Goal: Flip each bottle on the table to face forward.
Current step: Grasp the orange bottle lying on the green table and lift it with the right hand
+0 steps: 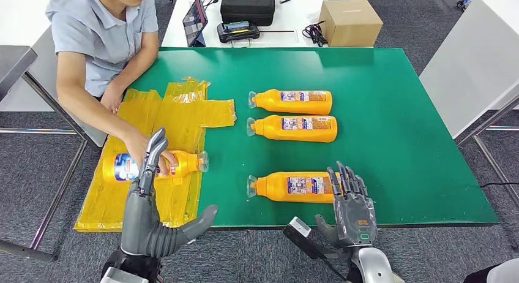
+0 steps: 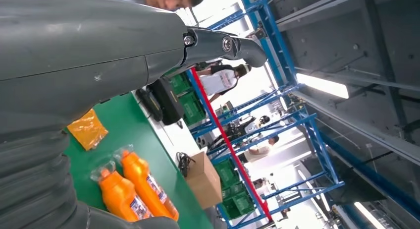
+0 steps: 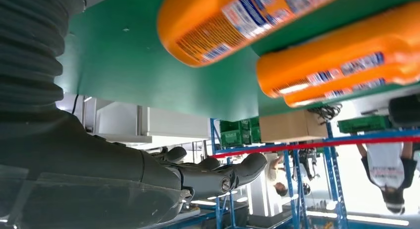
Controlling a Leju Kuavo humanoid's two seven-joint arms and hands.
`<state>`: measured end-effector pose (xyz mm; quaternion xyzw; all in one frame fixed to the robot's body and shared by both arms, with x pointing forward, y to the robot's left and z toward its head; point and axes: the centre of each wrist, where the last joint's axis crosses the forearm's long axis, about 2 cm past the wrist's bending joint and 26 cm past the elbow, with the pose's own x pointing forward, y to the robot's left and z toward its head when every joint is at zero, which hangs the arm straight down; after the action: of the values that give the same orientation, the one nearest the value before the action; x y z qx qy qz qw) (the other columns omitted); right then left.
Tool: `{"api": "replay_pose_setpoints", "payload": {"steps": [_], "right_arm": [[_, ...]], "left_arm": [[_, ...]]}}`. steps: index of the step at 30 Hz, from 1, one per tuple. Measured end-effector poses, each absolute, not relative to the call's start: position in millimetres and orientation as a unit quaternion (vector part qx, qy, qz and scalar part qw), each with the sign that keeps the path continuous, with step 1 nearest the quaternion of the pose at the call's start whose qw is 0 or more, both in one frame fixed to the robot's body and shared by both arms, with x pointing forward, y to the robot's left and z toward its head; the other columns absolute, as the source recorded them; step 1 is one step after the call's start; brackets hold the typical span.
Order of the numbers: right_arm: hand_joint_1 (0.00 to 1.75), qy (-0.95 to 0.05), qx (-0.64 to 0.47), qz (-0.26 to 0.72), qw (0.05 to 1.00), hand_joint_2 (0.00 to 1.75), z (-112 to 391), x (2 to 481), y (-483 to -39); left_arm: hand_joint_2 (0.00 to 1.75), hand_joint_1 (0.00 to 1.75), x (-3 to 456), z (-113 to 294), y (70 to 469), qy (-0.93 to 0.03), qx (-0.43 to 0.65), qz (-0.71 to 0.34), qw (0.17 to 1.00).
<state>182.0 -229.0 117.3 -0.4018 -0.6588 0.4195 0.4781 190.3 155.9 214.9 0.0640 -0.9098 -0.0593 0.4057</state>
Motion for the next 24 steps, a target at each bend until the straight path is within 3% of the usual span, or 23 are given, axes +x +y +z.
{"api": "replay_pose_setpoints", "payload": {"steps": [24], "right_arm": [[0.00,-0.562,-0.398,0.494,0.531,1.75,70.6,198.4,-279.4]], "left_arm": [[1.75,0.00,202.3,202.2,144.6,-0.893,0.020,-0.083,0.442]]}}
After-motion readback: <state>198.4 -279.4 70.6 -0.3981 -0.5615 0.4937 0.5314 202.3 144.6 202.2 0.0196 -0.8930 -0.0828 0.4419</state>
